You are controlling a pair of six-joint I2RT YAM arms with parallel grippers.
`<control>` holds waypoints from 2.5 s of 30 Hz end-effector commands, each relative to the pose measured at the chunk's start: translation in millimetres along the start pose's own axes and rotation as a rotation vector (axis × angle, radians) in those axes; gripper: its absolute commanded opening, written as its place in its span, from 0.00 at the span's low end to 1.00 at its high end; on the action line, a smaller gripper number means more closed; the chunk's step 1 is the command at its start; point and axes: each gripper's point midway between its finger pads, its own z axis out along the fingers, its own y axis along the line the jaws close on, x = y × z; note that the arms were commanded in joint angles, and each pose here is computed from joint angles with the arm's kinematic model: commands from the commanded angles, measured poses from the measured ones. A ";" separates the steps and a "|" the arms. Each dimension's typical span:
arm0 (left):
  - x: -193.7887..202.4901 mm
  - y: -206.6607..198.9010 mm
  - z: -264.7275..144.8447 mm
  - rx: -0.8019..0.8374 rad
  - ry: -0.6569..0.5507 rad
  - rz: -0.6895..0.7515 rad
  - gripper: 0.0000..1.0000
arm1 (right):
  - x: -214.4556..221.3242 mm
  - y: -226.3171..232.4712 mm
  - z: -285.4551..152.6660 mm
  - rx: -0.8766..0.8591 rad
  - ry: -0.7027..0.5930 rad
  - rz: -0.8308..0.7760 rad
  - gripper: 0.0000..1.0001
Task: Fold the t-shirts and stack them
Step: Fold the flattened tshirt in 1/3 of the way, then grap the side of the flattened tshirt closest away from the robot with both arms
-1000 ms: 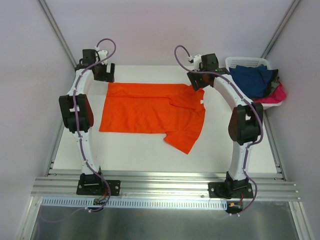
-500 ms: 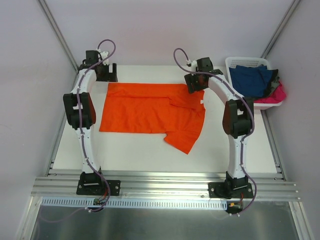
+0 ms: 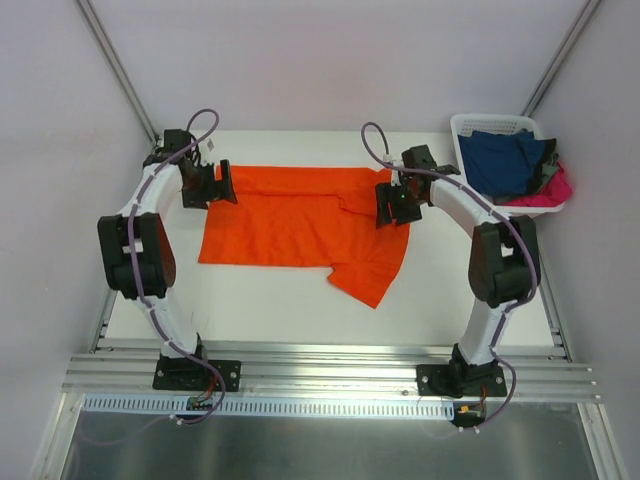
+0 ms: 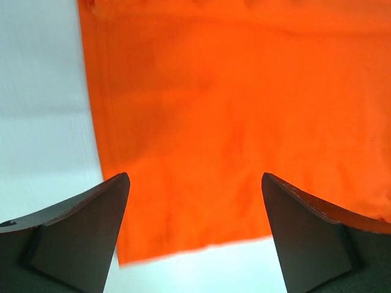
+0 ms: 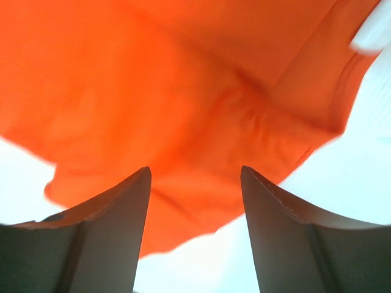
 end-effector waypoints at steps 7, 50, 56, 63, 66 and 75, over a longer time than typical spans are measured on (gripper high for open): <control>50.1 -20.0 -63.0 0.010 -0.005 -0.045 0.87 | 39.0 85.3 -74.3 -0.165 -0.065 -0.159 0.63; 102.3 39.5 -40.3 -0.035 0.189 -0.265 0.64 | 202.8 99.9 -39.2 -0.122 0.326 -0.376 0.48; 102.4 42.7 -38.6 -0.035 0.193 -0.270 0.61 | 203.0 96.9 -29.8 -0.109 0.340 -0.376 0.48; 103.2 47.4 -39.6 -0.033 0.192 -0.288 0.62 | 202.8 91.7 -14.0 -0.088 0.363 -0.384 0.48; 103.2 49.3 -40.5 -0.032 0.189 -0.292 0.62 | 199.2 91.4 -8.1 -0.083 0.363 -0.392 0.48; 108.1 54.0 -39.4 -0.034 0.199 -0.304 0.61 | 193.7 89.6 0.5 -0.084 0.361 -0.397 0.33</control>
